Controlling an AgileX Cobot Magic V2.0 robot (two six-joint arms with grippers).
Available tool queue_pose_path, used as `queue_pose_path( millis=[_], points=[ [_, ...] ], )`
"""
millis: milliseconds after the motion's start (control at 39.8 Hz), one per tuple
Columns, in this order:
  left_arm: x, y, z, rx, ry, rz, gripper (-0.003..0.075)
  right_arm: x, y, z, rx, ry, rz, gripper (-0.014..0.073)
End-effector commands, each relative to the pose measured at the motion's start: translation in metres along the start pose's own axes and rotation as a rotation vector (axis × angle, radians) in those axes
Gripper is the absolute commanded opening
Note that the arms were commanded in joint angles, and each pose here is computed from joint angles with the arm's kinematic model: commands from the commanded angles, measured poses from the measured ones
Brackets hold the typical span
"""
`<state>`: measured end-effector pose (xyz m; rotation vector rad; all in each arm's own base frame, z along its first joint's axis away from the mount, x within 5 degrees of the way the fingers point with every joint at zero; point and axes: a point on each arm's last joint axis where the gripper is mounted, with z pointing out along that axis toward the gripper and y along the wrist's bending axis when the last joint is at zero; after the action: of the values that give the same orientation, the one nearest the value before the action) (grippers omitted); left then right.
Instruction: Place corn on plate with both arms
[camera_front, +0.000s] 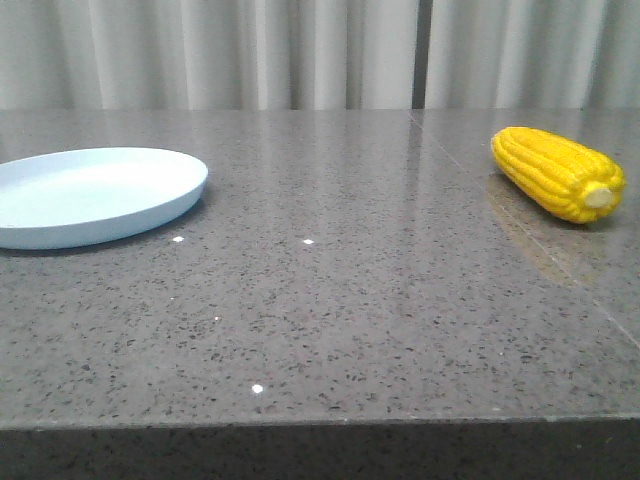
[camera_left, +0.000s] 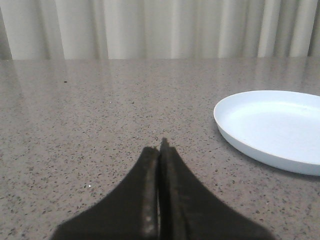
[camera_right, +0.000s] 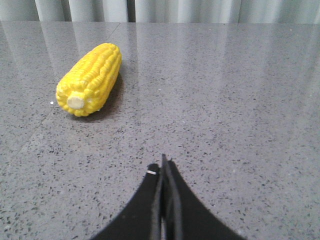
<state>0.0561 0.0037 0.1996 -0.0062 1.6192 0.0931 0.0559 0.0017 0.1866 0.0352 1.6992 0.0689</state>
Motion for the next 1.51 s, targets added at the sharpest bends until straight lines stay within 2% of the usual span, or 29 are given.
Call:
queue_pose_path(
  millis=[0,1079,1205,1481],
  points=[
    [-0.0076,0.0004,-0.0019,-0.006,-0.102,-0.006,-0.002,-0.0095,0.0,-0.002,0.004,-0.099,-0.008,-0.0062],
    [-0.0076,0.0004,-0.0019,-0.006,-0.102,-0.006,-0.002,-0.0095,0.0,-0.002,0.004,-0.099,-0.008,-0.0062],
    [-0.0121,0.0005,-0.0024,-0.007,-0.152,-0.006,-0.002,-0.0095,0.0,-0.002,0.004,-0.099,-0.008,-0.0062],
    [-0.0144,0.0006,-0.0028,-0.008,-0.177,-0.006,-0.002,-0.0112,0.0001,-0.0021,0.002,-0.117,-0.008,-0.0062]
  ],
)
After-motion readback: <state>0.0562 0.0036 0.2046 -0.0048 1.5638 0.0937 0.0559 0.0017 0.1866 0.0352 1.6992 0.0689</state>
